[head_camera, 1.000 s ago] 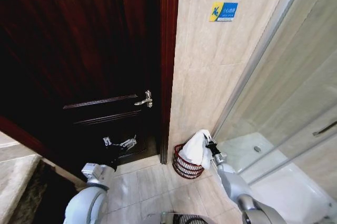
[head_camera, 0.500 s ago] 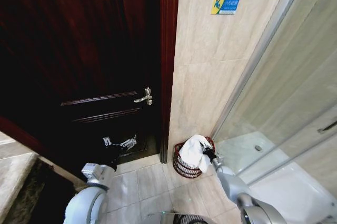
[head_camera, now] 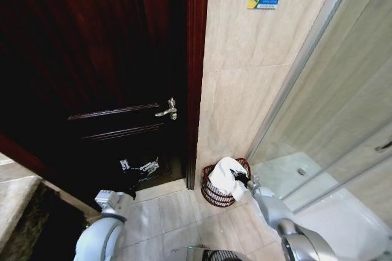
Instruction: Discard the used towel into the hamper.
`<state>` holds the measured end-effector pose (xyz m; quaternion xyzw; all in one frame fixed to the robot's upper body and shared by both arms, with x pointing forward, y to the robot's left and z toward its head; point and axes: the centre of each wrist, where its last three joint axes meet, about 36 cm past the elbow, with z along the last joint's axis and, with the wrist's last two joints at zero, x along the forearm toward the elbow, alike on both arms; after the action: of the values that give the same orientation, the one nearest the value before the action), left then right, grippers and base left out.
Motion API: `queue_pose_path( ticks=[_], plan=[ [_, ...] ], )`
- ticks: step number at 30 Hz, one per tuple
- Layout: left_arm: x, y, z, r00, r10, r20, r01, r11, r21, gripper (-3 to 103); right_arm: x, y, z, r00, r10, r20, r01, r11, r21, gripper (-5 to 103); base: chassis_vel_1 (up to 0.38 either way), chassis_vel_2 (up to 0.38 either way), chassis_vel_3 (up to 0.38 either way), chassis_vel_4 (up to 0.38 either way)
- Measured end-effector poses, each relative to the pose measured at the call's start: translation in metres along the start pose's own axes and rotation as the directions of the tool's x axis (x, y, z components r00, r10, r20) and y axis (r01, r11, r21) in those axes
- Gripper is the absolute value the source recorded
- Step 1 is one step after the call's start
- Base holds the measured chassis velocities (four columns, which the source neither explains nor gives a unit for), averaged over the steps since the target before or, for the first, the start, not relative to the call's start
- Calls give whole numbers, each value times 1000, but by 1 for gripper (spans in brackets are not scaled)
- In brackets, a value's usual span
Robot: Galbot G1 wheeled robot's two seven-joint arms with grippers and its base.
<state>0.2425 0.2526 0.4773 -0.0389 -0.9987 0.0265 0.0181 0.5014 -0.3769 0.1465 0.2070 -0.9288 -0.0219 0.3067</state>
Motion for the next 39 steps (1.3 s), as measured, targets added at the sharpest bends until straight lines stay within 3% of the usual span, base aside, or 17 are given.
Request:
queue_pose_path(
  ticks=[8,13,18,29,34,37,39],
  plan=[
    [0,0,0,1000,0,0,0,1000,0,100,-11,3,-12,994,-14,-105,17,999,29,8,0,0,0,0],
    [0,0,0,1000,0,0,0,1000,0,100,-21,8,-18,982,17,-189,1,996,92,8,0,0,0,0],
    [0,0,0,1000,0,0,0,1000,0,100,-22,8,-13,970,57,-235,-54,998,18,8,0,0,0,0],
    [0,0,0,1000,0,0,0,1000,0,100,-27,17,-9,957,77,-280,-65,997,51,8,0,0,0,0],
    [0,0,0,1000,0,0,0,1000,0,100,-38,29,-17,951,102,-292,-102,995,17,4,0,0,0,0],
    [0,0,0,1000,0,0,0,1000,0,100,-44,36,-24,958,104,-266,-116,993,-29,8,0,0,0,0],
    [0,0,0,1000,0,0,0,1000,0,100,-41,35,-31,971,110,-214,-118,993,-24,23,0,0,0,0]
  ],
)
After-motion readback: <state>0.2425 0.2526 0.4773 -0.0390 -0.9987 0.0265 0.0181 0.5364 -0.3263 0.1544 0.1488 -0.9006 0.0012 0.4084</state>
